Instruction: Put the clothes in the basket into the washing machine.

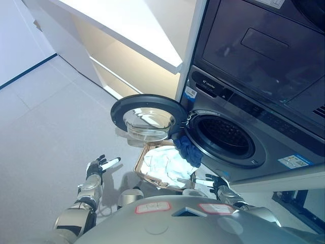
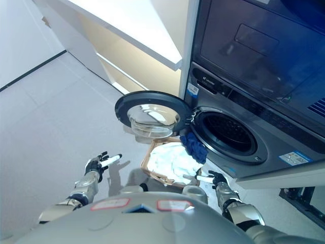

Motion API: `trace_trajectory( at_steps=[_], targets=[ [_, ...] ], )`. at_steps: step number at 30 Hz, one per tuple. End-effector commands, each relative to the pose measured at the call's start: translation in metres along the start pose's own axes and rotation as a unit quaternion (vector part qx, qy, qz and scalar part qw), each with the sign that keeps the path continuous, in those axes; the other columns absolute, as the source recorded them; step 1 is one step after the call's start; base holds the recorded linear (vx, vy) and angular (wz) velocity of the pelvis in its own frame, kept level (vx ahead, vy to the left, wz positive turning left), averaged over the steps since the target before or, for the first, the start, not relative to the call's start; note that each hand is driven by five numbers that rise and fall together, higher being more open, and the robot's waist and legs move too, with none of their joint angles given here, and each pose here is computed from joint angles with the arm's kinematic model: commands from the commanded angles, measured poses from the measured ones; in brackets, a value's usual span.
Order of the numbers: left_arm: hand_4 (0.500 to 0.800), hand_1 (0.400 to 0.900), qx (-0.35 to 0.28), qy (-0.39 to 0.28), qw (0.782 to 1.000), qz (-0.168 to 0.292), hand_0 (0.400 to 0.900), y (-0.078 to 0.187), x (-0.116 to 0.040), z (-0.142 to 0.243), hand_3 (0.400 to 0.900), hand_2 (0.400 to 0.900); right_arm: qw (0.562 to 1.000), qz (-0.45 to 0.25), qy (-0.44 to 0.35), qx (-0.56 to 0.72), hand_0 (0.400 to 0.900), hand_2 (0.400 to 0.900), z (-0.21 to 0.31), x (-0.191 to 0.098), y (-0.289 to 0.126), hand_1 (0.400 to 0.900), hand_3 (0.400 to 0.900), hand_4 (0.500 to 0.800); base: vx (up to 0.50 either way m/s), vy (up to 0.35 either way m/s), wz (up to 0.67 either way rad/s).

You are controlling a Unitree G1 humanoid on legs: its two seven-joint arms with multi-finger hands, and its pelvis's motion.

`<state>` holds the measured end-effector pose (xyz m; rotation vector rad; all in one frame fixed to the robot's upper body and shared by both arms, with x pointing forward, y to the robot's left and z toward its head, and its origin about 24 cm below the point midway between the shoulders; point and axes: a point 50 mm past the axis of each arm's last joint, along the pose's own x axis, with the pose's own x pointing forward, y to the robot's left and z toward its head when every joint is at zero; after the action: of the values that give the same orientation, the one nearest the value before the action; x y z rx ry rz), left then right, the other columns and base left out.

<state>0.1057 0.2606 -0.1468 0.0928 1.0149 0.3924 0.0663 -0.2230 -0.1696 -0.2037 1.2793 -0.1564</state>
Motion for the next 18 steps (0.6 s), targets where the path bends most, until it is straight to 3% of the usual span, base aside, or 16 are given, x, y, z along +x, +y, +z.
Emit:
trace_trajectory(
  at_steps=[1,6,10,14,18],
  targets=[
    [0.800,0.900,-0.020,-0.032,0.999,0.010,0.900,0.001,0.006,0.023,0.900,0.900,0.999,-0.033,-0.021,-0.014,0.900,0.900,0.026,0.003,-0.020,0.900,0.900,0.800,0.000,0.000,0.00],
    [0.800,0.900,-0.023,-0.042,0.999,0.014,0.900,0.002,0.007,0.028,0.900,0.900,0.998,-0.042,-0.023,-0.032,0.900,0.900,0.027,0.003,-0.022,0.900,0.900,0.800,0.000,0.000,0.00],
    [0.800,0.900,-0.011,-0.045,0.999,0.016,0.900,0.001,0.007,0.030,0.900,0.900,0.991,-0.059,-0.040,-0.117,0.900,0.900,0.038,0.004,-0.027,0.900,0.900,0.800,-0.009,-0.003,0.05],
    [0.800,0.900,-0.004,-0.056,0.998,0.026,0.900,-0.003,0.007,0.037,0.900,0.900,0.968,-0.090,-0.079,-0.222,0.900,0.900,0.066,0.004,-0.036,0.900,0.900,0.800,-0.032,-0.006,0.11],
    [0.800,0.900,-0.009,-0.066,0.997,0.030,0.900,-0.005,0.009,0.046,0.900,0.900,0.957,-0.106,-0.108,-0.247,0.900,0.900,0.089,0.002,-0.041,0.900,0.900,0.800,-0.068,0.003,0.10]
  ],
)
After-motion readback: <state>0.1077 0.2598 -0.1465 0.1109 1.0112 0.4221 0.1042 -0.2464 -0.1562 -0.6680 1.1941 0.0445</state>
